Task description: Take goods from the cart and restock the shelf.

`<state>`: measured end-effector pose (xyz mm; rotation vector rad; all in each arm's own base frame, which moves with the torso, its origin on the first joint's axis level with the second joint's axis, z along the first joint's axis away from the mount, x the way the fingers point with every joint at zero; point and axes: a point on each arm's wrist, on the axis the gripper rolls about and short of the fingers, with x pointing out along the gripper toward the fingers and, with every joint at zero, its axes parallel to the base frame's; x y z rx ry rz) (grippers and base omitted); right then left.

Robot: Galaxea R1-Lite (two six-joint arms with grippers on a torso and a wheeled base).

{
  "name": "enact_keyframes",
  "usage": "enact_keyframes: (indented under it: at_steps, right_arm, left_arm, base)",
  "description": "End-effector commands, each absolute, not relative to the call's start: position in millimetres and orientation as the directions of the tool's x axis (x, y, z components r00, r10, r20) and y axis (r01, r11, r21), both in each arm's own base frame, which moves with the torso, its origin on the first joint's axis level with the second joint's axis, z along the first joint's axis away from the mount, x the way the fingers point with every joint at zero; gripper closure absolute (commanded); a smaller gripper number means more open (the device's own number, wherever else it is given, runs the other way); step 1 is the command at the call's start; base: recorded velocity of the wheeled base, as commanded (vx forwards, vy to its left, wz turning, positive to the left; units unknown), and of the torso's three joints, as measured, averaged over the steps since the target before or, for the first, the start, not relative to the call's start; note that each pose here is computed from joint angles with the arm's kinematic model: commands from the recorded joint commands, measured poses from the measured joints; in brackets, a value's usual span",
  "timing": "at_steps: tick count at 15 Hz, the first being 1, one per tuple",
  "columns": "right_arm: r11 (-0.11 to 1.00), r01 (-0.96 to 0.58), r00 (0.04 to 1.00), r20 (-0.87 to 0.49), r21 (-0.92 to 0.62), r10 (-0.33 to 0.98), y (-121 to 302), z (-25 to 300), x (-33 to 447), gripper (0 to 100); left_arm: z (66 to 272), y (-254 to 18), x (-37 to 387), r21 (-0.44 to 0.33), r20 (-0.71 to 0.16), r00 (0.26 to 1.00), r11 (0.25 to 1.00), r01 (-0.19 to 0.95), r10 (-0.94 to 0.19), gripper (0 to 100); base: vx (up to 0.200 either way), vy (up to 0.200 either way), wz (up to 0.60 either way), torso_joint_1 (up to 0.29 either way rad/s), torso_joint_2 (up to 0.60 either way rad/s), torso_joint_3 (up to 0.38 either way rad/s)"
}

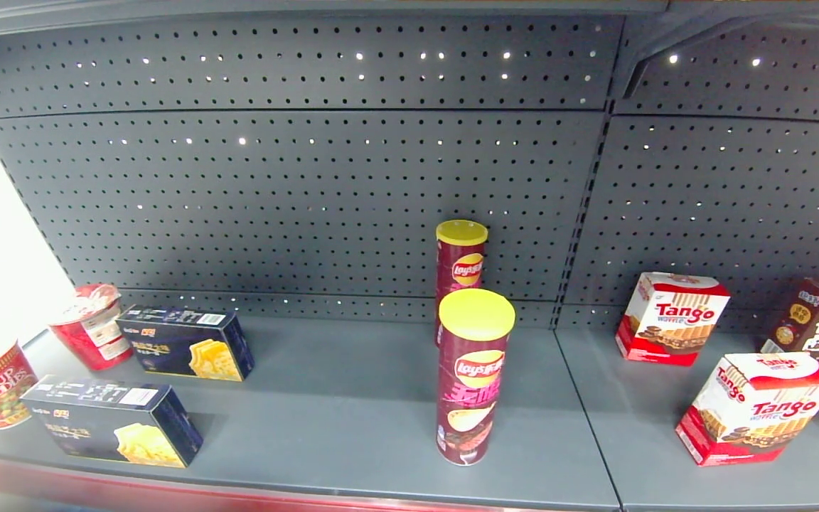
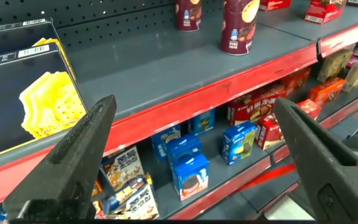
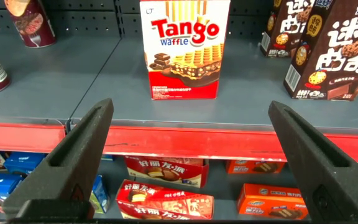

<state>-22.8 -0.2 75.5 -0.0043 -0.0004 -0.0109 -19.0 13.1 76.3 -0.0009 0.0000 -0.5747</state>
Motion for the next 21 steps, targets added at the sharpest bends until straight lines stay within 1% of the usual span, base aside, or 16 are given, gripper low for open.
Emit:
enact_keyframes:
  at_steps: [1, 5, 6, 7, 8, 9, 10, 12, 13, 14, 15, 16, 17, 18, 21]
  right_arm:
    - [1.000, 0.011, 1.000, 0.000, -0.005, -0.011, -0.2, 75.5, -22.8, 0]
    - [1.000, 0.011, 1.000, 0.000, -0.005, -0.011, -0.2, 75.5, -22.8, 0]
    - [1.000, 0.011, 1.000, 0.000, -0.005, -0.011, -0.2, 75.5, -22.8, 0]
    - [1.000, 0.011, 1.000, 0.000, -0.005, -0.011, -0.2, 75.5, -22.8, 0]
    - [1.000, 0.011, 1.000, 0.000, -0.005, -0.011, -0.2, 75.5, -22.8, 0]
    - [1.000, 0.011, 1.000, 0.000, -0.005, -0.011, -0.2, 75.5, -22.8, 0]
    - [1.000, 0.011, 1.000, 0.000, -0.005, -0.011, -0.2, 75.5, -22.8, 0]
    - [1.000, 0.011, 1.000, -0.002, -0.005, -0.011, -0.2, 75.3, -22.8, 0]
    - [1.000, 0.011, 1.000, 0.000, -0.005, -0.011, -0.2, 75.5, -22.8, 0]
    - [1.000, 0.011, 1.000, 0.000, -0.005, -0.011, -0.2, 75.5, -22.8, 0]
    - [1.000, 0.011, 1.000, 0.000, -0.005, -0.011, -0.2, 75.5, -22.8, 0]
    - [1.000, 0.011, 1.000, 0.000, -0.005, -0.011, -0.2, 75.5, -22.8, 0]
    - [1.000, 0.011, 1.000, 0.000, -0.005, -0.011, -0.2, 75.5, -22.8, 0]
    - [1.000, 0.011, 1.000, 0.000, -0.005, -0.011, -0.2, 75.5, -22.8, 0]
    - [1.000, 0.011, 1.000, 0.000, -0.005, -0.011, -0.2, 75.5, -22.8, 0]
  left_arm:
    - [76.2, 13.6, -18.7, -0.003, 0.002, 0.851, 0.851, 0.525, -0.525, 0]
    - [76.3, 13.5, -18.7, -0.005, 0.003, 0.859, 0.858, 0.513, -0.513, 0]
    - [76.3, 13.1, -19.1, -0.011, 0.003, 0.890, 0.890, 0.455, -0.455, 0]
    - [77.1, 10.3, -17.8, -0.010, -0.031, 0.928, 0.928, 0.372, -0.373, 0]
    - [77.2, 9.9, -17.3, -0.010, -0.038, 0.931, 0.932, 0.362, -0.362, 0]
    - [78.2, 6.4, -14.2, 0.000, -0.095, 0.962, 0.967, 0.256, -0.255, 0]
    - [78.4, 5.2, -13.7, 0.003, -0.107, 0.976, 0.982, 0.189, -0.188, 0]
    - [78.1, 3.0, -13.7, 0.012, -0.115, 0.992, 0.999, 0.050, -0.048, 0]
    - [77.9, 1.8, -14.6, 0.028, -0.105, 0.994, 0.999, -0.025, 0.028, 0]
    - [77.6, 1.0, -16.1, 0.034, -0.087, 0.993, 0.997, -0.074, 0.077, 0]
    - [77.4, 0.4, -17.2, 0.038, -0.073, 0.992, 0.994, -0.098, 0.101, 0]
    - [77.2, 0.7, -17.6, 0.038, -0.070, 0.994, 0.996, -0.085, 0.087, 0]
    - [76.7, 0.9, -19.6, 0.036, -0.044, 0.997, 0.997, -0.067, 0.069, 0]
    - [75.7, 1.2, -23.0, 0.032, 0.000, 0.998, 0.998, -0.055, 0.055, 0]
    - [75.7, 1.2, -22.9, 0.043, 0.000, 0.999, 0.998, -0.054, 0.054, 0]
  base:
    - [0.000, 0.000, 0.00, 0.000, 0.00, 0.000]
    - [0.000, 0.000, 0.00, 0.000, 0.00, 0.000]
    - [0.000, 0.000, 0.00, 0.000, 0.00, 0.000]
    - [0.000, 0.000, 0.00, 0.000, 0.00, 0.000]
    - [0.000, 0.000, 0.00, 0.000, 0.00, 0.000]
    - [0.000, 0.000, 0.00, 0.000, 0.00, 0.000]
    - [0.000, 0.000, 0.00, 0.000, 0.00, 0.000]
    - [0.000, 0.000, 0.00, 0.000, 0.00, 0.000]
    - [0.000, 0.000, 0.00, 0.000, 0.00, 0.000]
    - [0.000, 0.000, 0.00, 0.000, 0.00, 0.000]
    - [0.000, 0.000, 0.00, 0.000, 0.00, 0.000]
    - [0.000, 0.000, 0.00, 0.000, 0.00, 0.000]
    - [0.000, 0.000, 0.00, 0.000, 0.00, 0.000]
    - [0.000, 0.000, 0.00, 0.000, 0.00, 0.000]
    - [0.000, 0.000, 0.00, 0.000, 0.00, 0.000]
